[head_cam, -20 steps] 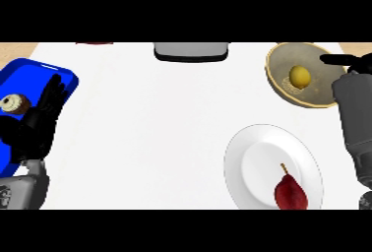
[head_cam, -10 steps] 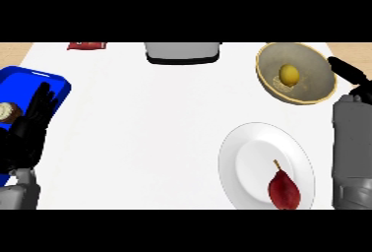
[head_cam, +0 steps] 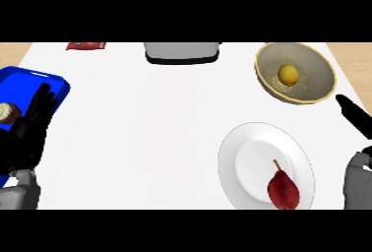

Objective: Pick the lemon from the plate and place it in the bowl

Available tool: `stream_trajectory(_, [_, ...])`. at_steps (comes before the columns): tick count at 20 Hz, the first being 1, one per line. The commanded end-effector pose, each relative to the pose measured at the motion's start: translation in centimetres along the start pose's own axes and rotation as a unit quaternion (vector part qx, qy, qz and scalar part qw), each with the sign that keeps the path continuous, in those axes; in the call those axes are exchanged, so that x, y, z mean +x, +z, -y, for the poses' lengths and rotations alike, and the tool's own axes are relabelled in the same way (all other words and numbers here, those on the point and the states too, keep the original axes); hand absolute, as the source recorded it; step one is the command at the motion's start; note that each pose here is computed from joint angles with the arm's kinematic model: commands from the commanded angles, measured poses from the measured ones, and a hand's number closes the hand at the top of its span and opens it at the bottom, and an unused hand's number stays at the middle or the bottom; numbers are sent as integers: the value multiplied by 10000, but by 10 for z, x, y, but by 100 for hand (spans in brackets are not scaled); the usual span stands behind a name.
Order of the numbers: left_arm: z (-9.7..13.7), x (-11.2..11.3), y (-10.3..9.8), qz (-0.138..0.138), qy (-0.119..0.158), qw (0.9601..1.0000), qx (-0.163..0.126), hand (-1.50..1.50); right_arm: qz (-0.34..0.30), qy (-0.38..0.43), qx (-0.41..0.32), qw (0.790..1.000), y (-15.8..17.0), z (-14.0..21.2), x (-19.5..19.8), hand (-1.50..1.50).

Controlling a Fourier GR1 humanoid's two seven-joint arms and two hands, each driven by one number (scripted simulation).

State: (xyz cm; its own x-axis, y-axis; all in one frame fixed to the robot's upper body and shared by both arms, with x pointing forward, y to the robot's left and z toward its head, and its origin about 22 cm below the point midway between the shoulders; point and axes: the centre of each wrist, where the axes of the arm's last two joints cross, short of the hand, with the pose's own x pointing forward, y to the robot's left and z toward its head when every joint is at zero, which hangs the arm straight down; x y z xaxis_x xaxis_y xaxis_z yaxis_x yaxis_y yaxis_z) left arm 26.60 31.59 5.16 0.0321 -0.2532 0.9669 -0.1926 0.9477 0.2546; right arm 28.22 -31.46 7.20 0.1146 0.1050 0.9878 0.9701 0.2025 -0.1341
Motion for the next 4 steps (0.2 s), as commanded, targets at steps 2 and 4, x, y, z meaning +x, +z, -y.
stream_trajectory(2, [7, 3, -2, 51, 66, 9999, -74, 0, 153, -433, 264, 9986, 34, 63, 10, -150])
stream_trajectory(4, [0, -8, 1, 69, 38, 9999, -64, 0, 245, -468, 215, 9984, 41, 92, 3, -150])
